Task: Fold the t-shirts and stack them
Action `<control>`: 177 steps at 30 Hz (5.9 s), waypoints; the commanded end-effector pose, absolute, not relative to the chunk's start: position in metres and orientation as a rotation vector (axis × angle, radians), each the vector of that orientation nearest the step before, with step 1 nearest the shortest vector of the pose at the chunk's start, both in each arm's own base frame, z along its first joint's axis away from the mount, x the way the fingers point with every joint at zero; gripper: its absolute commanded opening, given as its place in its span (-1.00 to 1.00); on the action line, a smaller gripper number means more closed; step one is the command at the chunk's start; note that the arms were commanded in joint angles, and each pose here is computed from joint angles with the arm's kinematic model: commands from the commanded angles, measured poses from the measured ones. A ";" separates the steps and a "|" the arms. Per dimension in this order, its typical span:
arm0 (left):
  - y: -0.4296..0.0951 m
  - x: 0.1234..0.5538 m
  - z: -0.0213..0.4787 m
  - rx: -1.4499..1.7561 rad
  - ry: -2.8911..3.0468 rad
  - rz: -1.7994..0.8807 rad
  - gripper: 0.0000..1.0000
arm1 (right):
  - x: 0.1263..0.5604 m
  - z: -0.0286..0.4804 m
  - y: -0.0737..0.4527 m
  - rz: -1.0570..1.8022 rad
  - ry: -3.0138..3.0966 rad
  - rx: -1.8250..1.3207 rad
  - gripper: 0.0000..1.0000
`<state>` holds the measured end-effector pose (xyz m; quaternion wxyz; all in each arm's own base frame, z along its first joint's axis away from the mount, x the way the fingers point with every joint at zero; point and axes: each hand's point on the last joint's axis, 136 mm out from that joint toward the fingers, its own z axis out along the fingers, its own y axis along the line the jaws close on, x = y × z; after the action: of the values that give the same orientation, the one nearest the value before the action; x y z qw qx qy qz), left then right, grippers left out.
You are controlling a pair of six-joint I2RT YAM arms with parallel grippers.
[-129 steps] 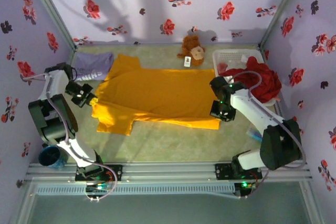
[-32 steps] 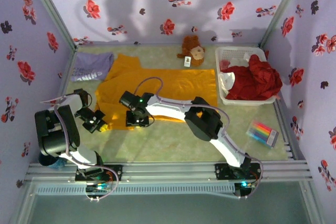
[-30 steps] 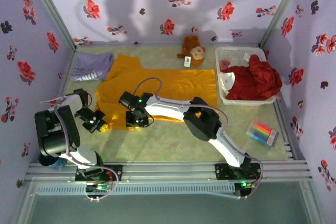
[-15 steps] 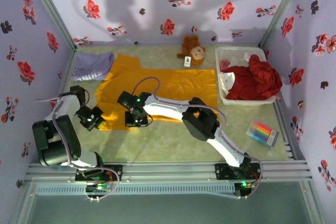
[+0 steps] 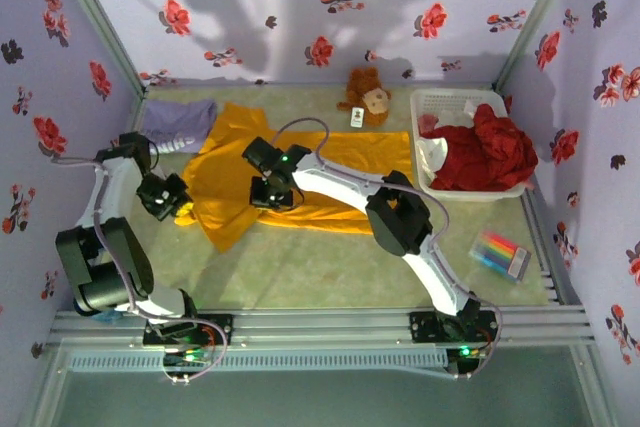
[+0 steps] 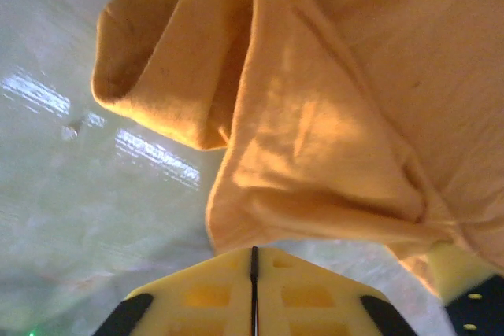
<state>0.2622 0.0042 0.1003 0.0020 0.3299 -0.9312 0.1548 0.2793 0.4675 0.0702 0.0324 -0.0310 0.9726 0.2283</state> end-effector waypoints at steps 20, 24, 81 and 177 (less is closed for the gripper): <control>-0.042 0.192 0.025 0.865 -2.757 0.376 -0.31 | 0.252 0.070 0.485 0.761 3.042 -0.176 -1.00; -0.044 0.193 0.015 0.873 -2.755 0.378 -0.32 | 0.249 0.069 0.484 0.755 3.045 -0.179 -1.00; -0.043 0.463 0.063 0.584 -3.083 0.603 -1.00 | 0.399 0.053 0.451 0.914 2.939 0.217 -1.00; -0.103 0.249 0.084 0.710 -3.103 0.573 -0.47 | 0.188 0.040 0.157 0.166 3.003 0.419 -0.76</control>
<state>0.2508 -0.0764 0.0785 -0.0514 0.2181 -0.9646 0.1394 0.1918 0.1642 0.0482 0.0586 0.1429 0.9859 0.0645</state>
